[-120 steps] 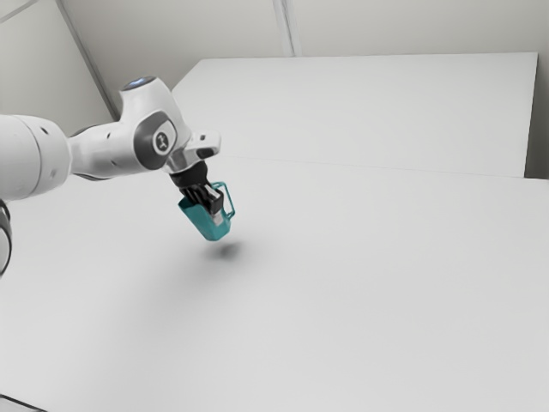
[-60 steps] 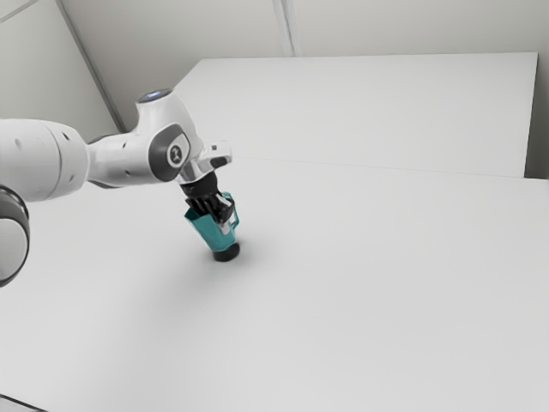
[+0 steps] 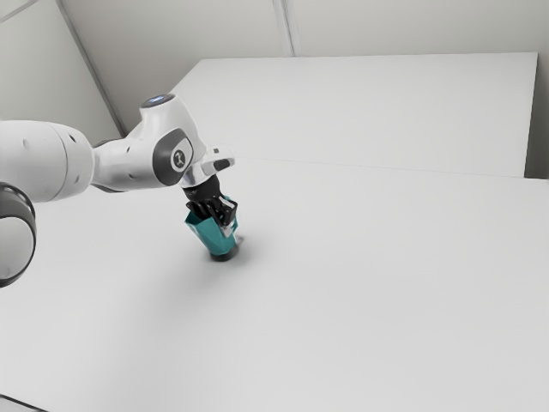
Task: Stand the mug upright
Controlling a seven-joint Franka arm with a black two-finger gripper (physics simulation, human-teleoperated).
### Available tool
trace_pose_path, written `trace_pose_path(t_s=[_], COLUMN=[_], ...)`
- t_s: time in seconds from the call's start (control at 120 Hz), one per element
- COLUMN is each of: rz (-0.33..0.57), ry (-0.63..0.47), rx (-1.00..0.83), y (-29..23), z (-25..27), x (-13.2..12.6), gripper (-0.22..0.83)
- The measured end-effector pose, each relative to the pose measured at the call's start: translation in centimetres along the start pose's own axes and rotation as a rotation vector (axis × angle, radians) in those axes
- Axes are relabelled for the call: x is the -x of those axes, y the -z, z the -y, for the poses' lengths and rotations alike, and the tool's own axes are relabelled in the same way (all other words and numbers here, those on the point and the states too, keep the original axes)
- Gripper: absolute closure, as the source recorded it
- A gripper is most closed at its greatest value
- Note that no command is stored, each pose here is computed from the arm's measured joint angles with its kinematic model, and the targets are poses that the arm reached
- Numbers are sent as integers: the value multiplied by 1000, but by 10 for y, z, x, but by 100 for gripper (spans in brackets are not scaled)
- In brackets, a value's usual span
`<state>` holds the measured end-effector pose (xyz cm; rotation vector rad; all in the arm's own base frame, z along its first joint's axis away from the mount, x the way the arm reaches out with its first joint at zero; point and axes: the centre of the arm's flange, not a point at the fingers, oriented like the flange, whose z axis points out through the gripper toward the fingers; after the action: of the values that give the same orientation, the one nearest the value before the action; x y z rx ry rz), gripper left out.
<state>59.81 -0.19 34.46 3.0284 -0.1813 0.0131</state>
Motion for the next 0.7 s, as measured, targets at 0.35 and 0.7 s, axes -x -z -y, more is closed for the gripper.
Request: trace_pose_path(t_s=[0.35,0.7], rz=[-30,-135], ry=[10,-40], rx=[5,-54], y=[15,88], z=[-2,-6], x=[-2,-1], gripper=[61,54])
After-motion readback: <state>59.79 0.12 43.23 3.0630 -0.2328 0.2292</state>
